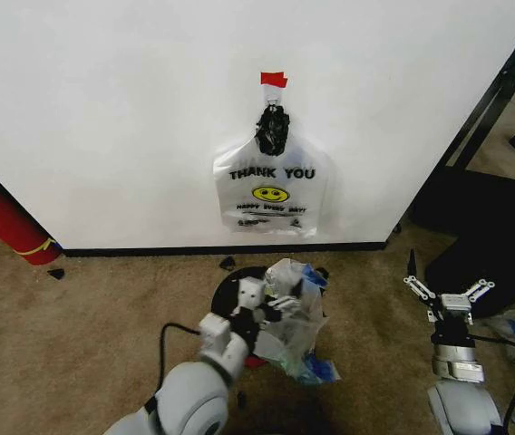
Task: Pick up the garbage bag from the wall and place it over the trash bin.
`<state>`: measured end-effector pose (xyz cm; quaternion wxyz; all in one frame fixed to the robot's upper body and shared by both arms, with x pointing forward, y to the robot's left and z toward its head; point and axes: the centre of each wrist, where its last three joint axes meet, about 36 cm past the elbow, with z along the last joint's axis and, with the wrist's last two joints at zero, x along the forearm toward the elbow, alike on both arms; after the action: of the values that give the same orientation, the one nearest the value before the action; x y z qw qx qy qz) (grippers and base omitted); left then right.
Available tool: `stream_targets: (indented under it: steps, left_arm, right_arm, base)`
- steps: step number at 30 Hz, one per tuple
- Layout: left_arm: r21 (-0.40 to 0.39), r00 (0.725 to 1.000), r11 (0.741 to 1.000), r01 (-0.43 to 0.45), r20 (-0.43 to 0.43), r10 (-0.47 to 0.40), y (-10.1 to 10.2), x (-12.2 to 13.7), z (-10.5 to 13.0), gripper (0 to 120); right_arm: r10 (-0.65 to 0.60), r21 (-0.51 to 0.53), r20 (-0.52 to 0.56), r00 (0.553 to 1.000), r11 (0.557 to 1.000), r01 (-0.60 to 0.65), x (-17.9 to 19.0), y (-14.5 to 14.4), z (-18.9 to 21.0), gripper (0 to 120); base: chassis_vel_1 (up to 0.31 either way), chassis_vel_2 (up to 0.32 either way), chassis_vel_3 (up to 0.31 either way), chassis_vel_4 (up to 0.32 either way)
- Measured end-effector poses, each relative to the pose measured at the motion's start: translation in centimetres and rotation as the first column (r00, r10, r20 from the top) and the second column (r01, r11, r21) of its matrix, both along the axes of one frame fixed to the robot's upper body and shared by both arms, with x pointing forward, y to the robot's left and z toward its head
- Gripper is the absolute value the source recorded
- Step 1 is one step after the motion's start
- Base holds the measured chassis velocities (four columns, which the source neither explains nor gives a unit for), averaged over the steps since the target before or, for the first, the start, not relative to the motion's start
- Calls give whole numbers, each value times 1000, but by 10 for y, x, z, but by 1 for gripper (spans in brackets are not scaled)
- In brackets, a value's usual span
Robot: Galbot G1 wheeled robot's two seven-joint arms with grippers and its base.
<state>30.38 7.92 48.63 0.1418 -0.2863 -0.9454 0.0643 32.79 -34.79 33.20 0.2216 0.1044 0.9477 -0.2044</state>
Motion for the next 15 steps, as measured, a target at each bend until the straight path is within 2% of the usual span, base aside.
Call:
stream_targets:
  steps: [1, 3, 4, 5, 11, 13, 15]
  left_arm:
    - [13, 1000, 1000, -1, -27, 1, -10, -4, 3, 100]
    - [19, 999, 1000, 0, -39, 1, -14, -5, 5, 100]
    - [48, 998, 999, 13, -63, -10, -34, -12, 6, 98]
    - [66, 998, 998, 13, -59, -10, -40, -12, 2, 98]
    - [163, 999, 986, -32, 10, 31, -55, -5, -17, 96]
    - [230, 995, 970, -79, 74, 63, -61, 1, -31, 93]
    - [255, 993, 962, -97, 90, 76, -63, 3, -36, 85]
  right_arm:
    - [-10, 4, -3, 1000, 1000, 10, -1, 0, -1, 100]
    - [-14, 6, -4, 1000, 1000, 14, -1, 0, -1, 100]
    - [-24, 14, -9, 1000, 1000, 24, -4, 1, -3, 100]
    - [-25, 16, -10, 1000, 1000, 25, -4, 2, -3, 100]
    - [-26, 21, -7, 1000, 999, 26, -6, 4, -2, 100]
    - [-24, 24, -7, 1000, 999, 24, -6, 6, -3, 100]
    - [-22, 25, -5, 1000, 999, 22, -6, 6, -3, 100]
  base:
    - [0, 0, 0, 0]
    - [0, 0, 0, 0]
    - [0, 0, 0, 0]
    - [0, 0, 0, 0]
    - [0, 0, 0, 0]
    - [0, 0, 0, 0]
    - [0, 0, 0, 0]
